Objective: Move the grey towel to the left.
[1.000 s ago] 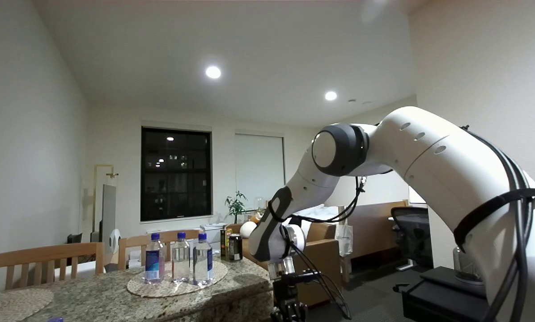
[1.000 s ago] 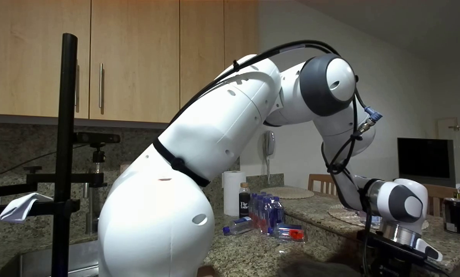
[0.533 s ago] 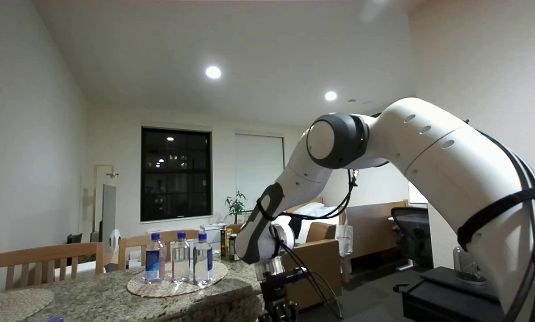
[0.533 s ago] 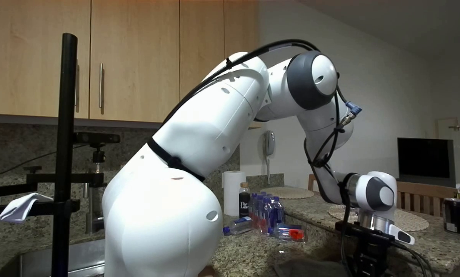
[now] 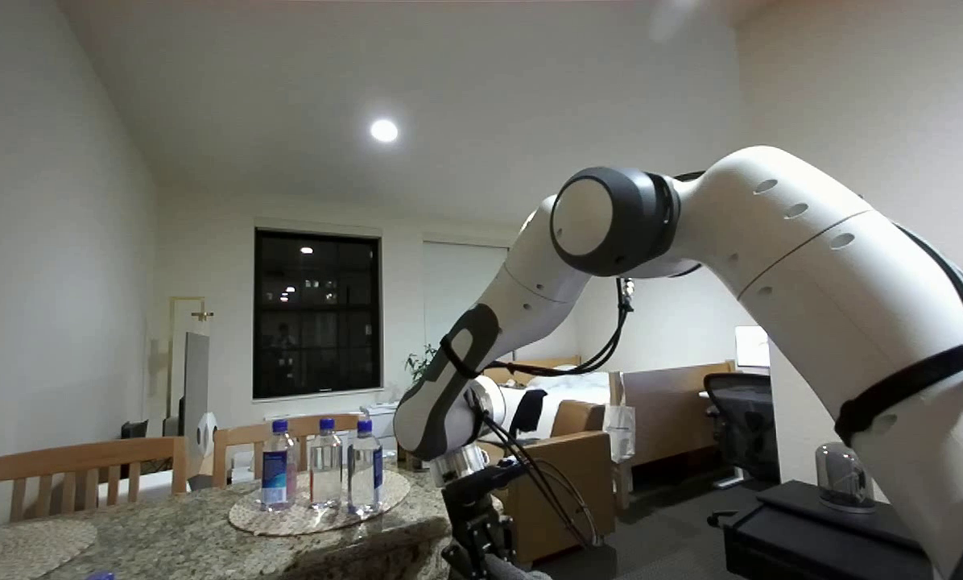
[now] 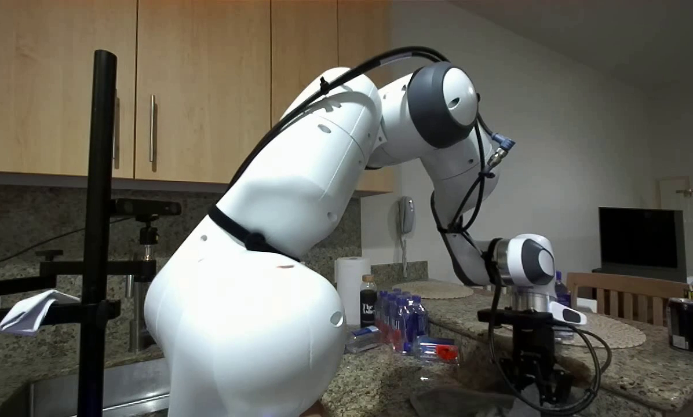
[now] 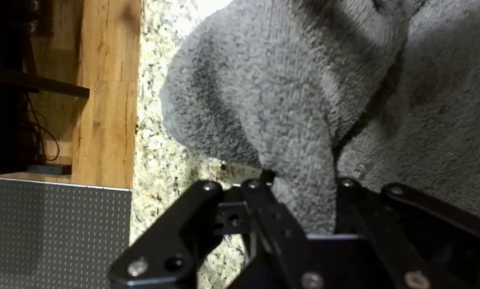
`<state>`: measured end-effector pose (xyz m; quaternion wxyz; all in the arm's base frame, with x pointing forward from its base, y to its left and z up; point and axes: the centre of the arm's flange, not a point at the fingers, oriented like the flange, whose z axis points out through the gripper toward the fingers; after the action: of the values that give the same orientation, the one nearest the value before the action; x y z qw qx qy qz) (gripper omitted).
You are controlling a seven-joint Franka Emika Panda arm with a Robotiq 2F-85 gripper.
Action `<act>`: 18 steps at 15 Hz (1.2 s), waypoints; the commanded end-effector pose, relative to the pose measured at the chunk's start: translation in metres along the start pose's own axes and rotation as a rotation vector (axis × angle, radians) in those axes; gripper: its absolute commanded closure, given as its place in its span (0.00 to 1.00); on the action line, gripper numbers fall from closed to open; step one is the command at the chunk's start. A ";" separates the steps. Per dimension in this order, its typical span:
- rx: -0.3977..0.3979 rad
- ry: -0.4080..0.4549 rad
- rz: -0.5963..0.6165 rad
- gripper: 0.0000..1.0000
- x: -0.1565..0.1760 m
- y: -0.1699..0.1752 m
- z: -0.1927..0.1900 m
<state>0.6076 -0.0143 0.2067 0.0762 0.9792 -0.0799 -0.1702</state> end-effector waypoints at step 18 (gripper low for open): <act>0.011 0.114 0.084 0.89 -0.073 -0.231 -0.061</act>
<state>0.5929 0.2003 0.2482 0.0975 0.9833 -0.0831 -0.1294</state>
